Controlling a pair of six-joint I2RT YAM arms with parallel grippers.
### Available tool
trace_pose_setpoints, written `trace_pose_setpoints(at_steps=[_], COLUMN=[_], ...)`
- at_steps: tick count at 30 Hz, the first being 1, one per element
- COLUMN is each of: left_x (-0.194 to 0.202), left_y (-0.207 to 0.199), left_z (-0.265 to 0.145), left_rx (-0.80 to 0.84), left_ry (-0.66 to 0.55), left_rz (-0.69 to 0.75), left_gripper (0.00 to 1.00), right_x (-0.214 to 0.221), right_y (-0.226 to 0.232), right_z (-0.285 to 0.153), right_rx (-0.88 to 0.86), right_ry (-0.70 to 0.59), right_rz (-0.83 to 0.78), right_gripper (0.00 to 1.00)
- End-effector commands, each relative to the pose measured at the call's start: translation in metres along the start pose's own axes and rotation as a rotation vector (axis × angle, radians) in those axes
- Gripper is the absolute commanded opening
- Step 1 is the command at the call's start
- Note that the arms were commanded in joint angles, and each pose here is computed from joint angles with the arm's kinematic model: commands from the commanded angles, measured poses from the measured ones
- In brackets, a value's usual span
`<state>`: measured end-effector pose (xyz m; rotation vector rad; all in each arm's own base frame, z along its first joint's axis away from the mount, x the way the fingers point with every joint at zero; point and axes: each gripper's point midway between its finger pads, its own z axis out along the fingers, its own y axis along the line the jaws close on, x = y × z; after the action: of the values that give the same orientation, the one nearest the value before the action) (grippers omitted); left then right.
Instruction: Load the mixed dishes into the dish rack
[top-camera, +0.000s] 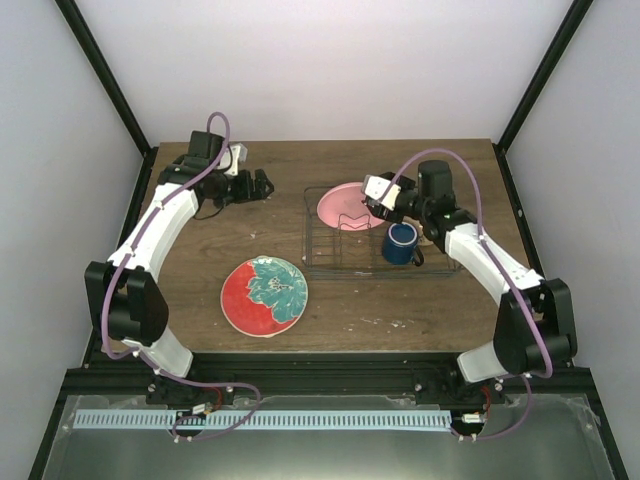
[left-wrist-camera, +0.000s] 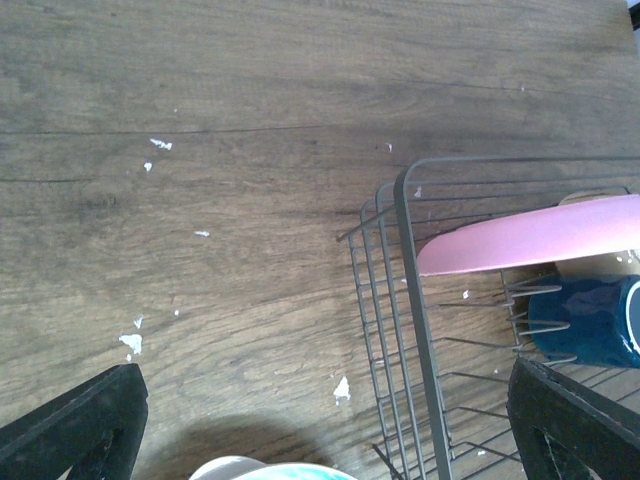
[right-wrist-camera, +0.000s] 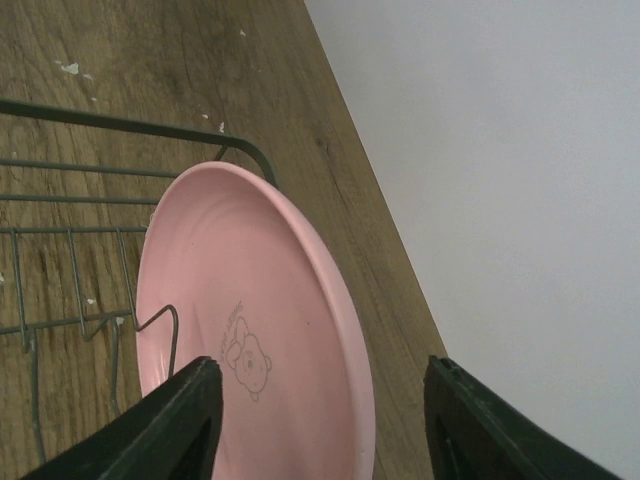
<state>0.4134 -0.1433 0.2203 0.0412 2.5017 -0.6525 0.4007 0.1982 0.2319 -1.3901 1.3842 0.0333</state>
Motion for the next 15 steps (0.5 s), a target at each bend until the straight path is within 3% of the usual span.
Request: trace_pose_setpoints(at_steps=[1,7,11,15], left_x=[0.02,0.051,0.087,0.12], left_y=[0.015,0.04,0.053,0.058], left_z=[-0.009,-0.03,-0.034,-0.038], left_rx=[-0.084,-0.248,-0.315,-0.333], left_ry=[0.05,0.128,0.241,0.292], left_rz=[-0.077,-0.189,-0.234,-0.278], left_gripper=[1.0,1.0,1.0,1.0], right_x=[-0.035,-0.056,-0.044,-0.018], right_y=[-0.029,-0.08,-0.105,-0.098], right_z=[-0.022,-0.043,-0.034,-0.015], right_rx=[0.085,0.236,0.274,0.249], right_ry=[-0.027,-0.023,0.071,0.208], right_rz=[0.024,0.305,0.577,0.778], right_gripper=[0.62,0.79,0.81,0.81])
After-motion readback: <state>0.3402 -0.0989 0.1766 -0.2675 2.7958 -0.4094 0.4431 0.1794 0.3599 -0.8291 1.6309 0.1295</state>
